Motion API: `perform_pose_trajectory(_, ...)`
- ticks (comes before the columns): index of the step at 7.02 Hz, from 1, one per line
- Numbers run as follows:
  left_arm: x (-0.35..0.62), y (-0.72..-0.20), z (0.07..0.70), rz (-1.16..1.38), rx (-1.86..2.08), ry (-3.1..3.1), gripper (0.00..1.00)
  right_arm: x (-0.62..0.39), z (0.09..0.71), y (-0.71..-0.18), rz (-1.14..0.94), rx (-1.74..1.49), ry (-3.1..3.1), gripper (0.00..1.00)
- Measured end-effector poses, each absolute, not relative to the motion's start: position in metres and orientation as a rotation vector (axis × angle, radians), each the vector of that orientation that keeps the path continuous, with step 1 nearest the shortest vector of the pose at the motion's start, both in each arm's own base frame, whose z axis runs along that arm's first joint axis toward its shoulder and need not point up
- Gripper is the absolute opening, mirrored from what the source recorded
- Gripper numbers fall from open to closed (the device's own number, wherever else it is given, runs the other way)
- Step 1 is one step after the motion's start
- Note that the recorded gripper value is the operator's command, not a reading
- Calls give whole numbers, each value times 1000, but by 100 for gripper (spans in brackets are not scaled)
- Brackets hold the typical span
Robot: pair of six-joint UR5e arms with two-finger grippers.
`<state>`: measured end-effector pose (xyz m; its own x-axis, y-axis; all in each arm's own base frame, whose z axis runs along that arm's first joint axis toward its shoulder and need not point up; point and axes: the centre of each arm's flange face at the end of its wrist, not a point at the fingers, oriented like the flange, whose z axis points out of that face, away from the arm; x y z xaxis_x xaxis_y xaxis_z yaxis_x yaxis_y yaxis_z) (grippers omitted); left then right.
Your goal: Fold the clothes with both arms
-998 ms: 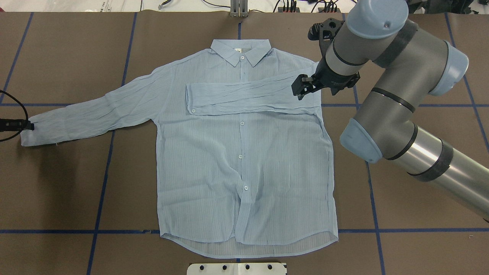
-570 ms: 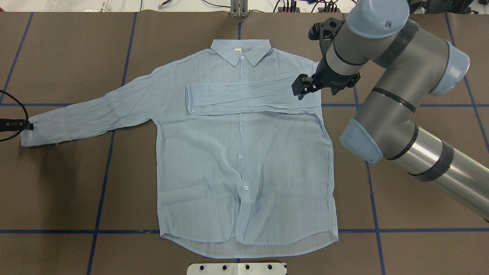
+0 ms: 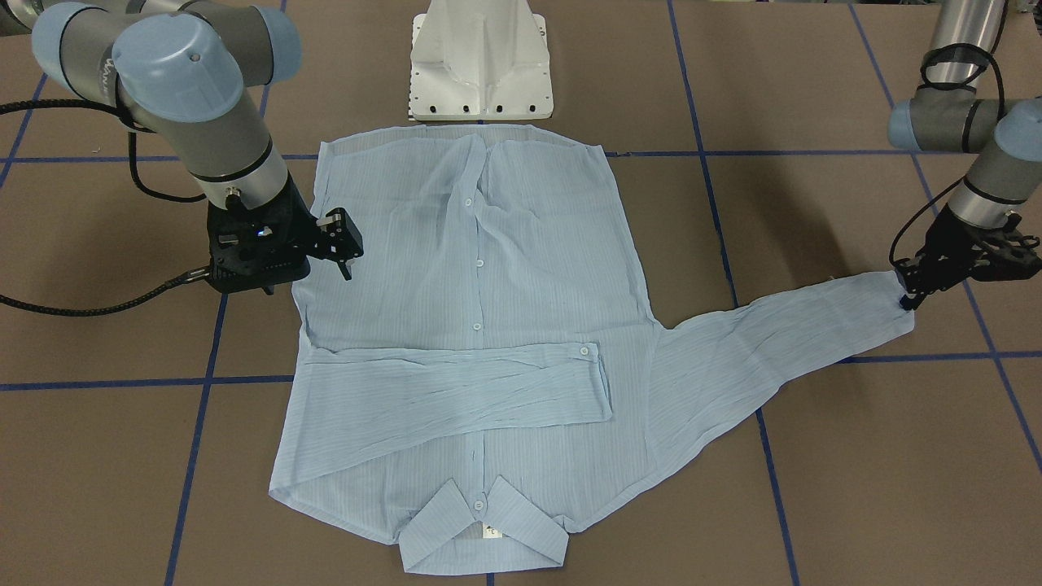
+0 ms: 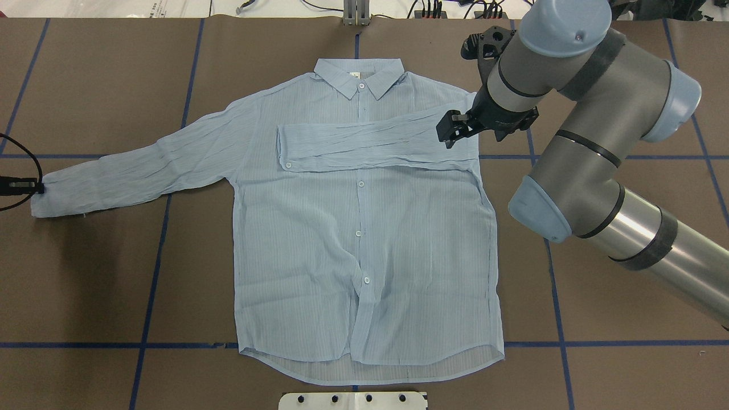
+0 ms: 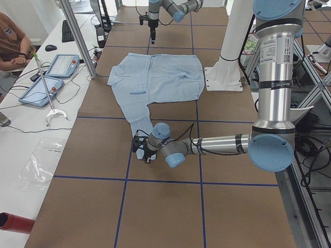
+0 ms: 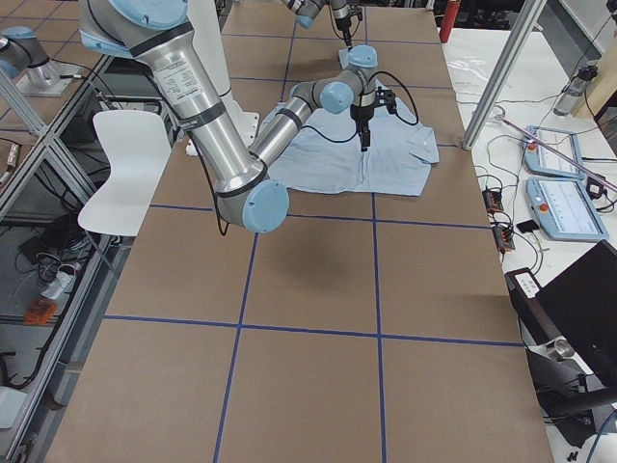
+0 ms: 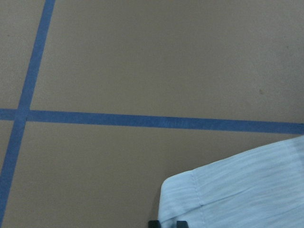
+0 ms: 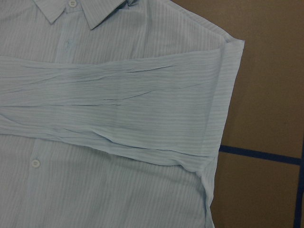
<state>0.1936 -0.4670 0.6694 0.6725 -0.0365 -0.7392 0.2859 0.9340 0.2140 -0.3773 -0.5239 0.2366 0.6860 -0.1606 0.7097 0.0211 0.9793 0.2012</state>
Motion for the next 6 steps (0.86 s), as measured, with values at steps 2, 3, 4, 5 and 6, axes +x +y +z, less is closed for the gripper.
perform_pose_trajectory(2, 194, -467, 645, -172, 337, 847, 0, -367, 238, -530, -90, 179, -811, 100)
perform_pose_trajectory(3, 196, -467, 619, -159, 323, 872, 0, -356, 245, -535, -86, 171, -811, 100)
perform_pose_trajectory(4, 199, -471, 576, -152, 293, 882, 0, -339, 259, -541, -89, 162, -807, 100)
perform_pose_trajectory(5, 206, -481, 520, -157, 262, 871, 0, -318, 277, -548, -96, 153, -801, 100)
perform_pose_trajectory(6, 217, -498, 452, -167, 236, 857, 0, -290, 300, -556, -104, 139, -797, 100)
